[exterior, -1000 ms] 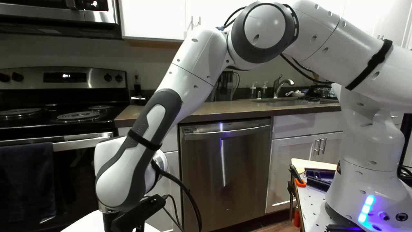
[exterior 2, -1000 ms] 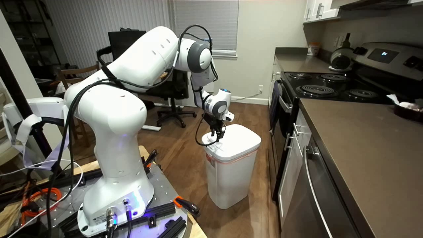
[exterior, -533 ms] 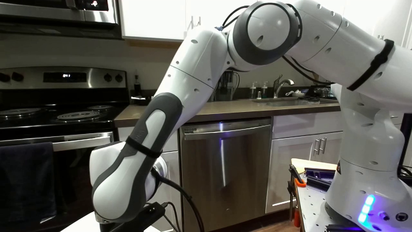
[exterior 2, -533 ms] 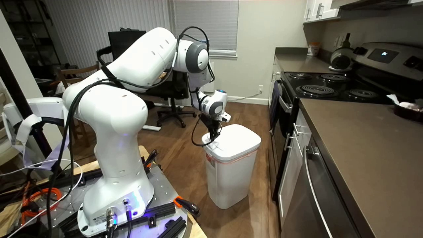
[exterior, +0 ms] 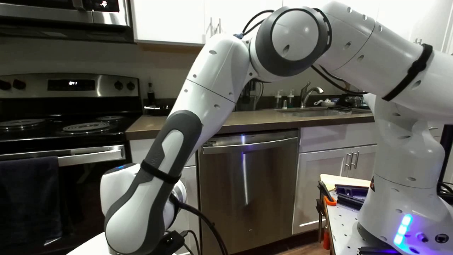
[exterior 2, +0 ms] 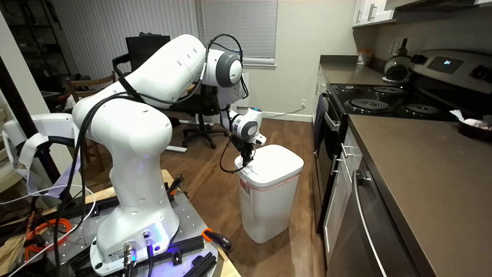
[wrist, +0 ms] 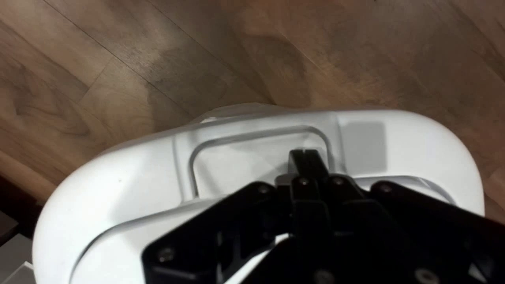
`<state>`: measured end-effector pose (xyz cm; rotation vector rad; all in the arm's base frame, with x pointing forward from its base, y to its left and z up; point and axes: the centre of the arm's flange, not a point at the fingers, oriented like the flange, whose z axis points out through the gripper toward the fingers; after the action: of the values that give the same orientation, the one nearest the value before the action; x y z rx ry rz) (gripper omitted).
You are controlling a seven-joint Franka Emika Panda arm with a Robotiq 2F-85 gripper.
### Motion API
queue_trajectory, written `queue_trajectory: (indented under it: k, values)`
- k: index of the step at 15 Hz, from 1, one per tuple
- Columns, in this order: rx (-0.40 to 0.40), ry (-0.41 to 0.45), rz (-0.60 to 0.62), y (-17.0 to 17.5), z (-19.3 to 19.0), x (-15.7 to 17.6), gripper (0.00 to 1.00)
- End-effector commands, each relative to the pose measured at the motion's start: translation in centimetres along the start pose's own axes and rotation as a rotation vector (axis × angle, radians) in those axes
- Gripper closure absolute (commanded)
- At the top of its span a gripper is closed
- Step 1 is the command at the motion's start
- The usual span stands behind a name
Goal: Open the bin
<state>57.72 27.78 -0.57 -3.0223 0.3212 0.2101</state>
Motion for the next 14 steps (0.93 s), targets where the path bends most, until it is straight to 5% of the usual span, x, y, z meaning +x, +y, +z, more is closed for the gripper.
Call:
queue_trajectory:
  k: [1,5,11,14]
  values:
    - [-0.005,0.004,0.045,0.3,1.2,-1.1,0.97]
    - [0.017,0.057,0.032,0.5,-0.9,-3.0,0.97]
    - [0.014,0.322,0.039,-0.4,-5.2,-8.9,0.94]
    - [-0.001,0.382,0.033,-0.7,-7.6,-10.6,0.92]
